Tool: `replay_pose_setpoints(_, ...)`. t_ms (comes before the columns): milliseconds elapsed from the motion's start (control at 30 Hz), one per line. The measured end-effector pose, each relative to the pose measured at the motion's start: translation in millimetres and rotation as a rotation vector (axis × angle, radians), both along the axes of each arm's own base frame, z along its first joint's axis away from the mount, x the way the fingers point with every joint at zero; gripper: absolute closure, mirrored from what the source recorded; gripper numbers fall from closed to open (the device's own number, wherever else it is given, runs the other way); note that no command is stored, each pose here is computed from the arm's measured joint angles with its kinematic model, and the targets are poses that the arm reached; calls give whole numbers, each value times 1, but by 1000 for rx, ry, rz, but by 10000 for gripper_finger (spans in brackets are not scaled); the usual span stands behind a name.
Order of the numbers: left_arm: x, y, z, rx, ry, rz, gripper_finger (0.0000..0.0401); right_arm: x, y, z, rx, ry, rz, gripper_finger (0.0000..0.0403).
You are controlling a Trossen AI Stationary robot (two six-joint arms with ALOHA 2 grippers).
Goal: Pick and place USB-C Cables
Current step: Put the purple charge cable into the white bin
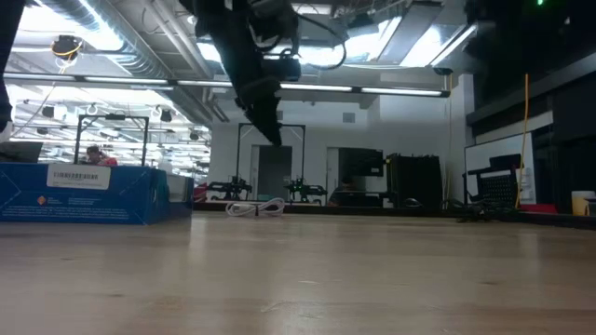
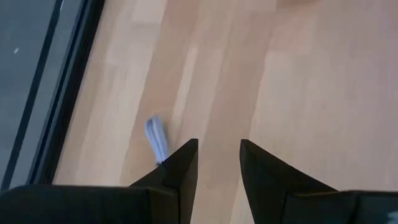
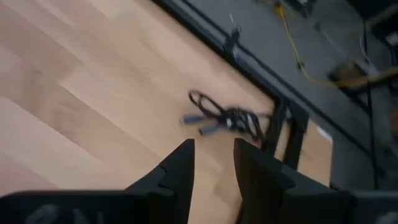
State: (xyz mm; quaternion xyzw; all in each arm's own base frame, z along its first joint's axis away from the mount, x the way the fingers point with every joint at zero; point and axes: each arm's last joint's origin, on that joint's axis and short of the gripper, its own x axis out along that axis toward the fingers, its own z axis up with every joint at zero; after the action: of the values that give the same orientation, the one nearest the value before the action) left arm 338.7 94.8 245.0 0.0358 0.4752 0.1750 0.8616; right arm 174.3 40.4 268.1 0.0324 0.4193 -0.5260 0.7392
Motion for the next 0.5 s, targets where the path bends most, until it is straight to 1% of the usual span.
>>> replay_pose_setpoints(67, -1, 0, -2, 3, 5, 12, 290, 0, -7, -6, 34, 18, -51, 287)
replay_pose_setpoints(167, 0, -1, -2, 6, 6, 8, 290, 7, -16, -8, 82, -20, -114, 287)
replay_pose_setpoints(233, 0, -3, -2, 8, 7, -1, 290, 14, -23, -9, 113, -43, -107, 287)
replay_pose_setpoints(300, 1, -5, -2, 8, 8, -7, 290, 25, -30, -10, 179, -70, -82, 287)
replay_pose_setpoints(367, 1, -5, -2, 10, 9, -11, 290, 36, -38, -12, 276, -94, -32, 287)
replay_pose_setpoints(433, 0, -5, -2, 17, 15, -20, 290, 48, -48, -15, 353, -131, 67, 287)
replay_pose_setpoints(500, 0, -4, -2, 26, 21, -33, 290, 60, -58, -17, 383, -176, 177, 287)
